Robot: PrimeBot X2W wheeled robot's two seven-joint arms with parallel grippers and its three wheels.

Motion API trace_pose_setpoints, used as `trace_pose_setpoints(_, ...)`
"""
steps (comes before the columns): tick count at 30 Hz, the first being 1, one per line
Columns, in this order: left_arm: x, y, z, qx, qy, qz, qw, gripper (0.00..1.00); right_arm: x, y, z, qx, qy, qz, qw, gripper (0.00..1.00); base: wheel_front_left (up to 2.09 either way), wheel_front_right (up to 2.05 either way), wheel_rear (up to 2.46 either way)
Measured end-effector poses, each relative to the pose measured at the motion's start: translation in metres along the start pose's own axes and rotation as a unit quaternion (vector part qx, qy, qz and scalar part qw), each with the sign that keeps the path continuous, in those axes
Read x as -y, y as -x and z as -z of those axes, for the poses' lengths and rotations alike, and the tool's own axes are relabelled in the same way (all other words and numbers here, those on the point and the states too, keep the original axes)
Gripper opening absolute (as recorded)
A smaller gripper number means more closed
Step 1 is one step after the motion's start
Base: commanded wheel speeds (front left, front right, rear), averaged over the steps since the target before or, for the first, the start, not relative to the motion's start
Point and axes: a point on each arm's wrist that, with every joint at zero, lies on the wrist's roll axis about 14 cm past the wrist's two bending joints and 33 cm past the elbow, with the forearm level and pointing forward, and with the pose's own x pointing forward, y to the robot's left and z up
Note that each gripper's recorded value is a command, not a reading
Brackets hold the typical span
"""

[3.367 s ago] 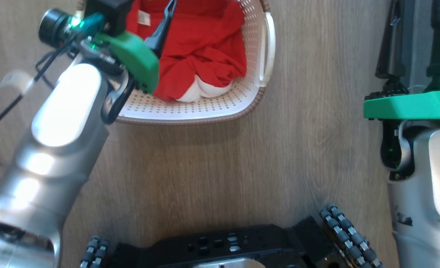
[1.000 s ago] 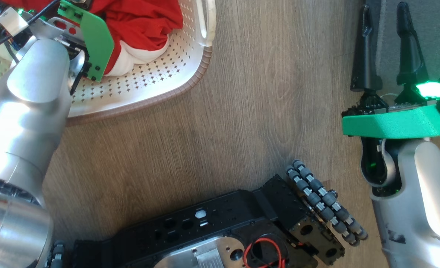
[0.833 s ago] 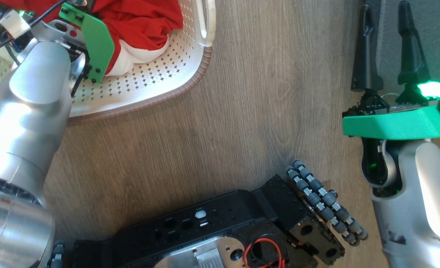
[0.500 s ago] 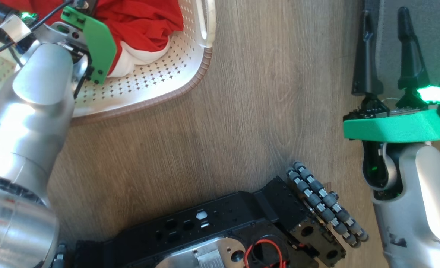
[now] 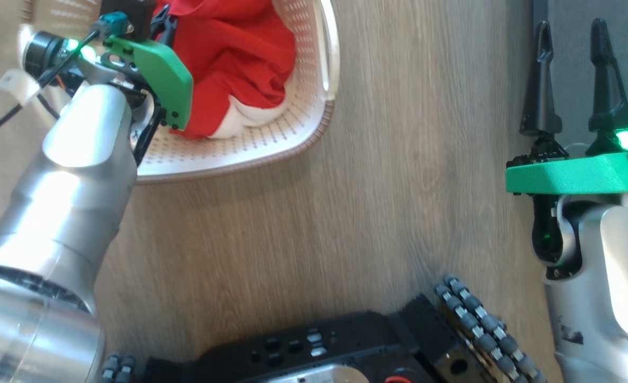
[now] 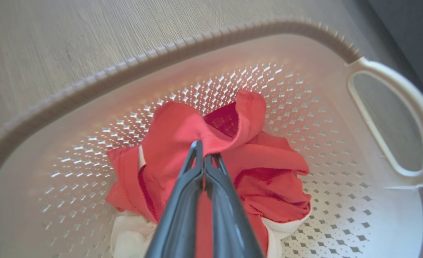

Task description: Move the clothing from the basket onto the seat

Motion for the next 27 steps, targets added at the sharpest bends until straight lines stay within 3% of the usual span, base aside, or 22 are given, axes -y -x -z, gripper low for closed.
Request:
trace_pose_setpoints(10,-0.011,0.074,-0.066,0.089,0.030,-0.049,0.994,0.00,-0.014,0.016,-0.046,0.038,0.009,-0.010,0.999,1.00,0.00,0.00,0.00)
trace_pose_setpoints(16,-0.015,0.135,-0.115,0.171,0.045,-0.077,0.981,0.00,-0.025,0.038,-0.074,0.060,0.001,-0.018,0.998,1.00,0.00,0.00,0.00)
trace_pose_setpoints(27,0.004,0.233,-0.154,0.263,0.034,-0.109,0.958,0.00,-0.046,0.081,-0.117,0.100,0.006,-0.044,0.994,1.00,0.00,0.00,0.00)
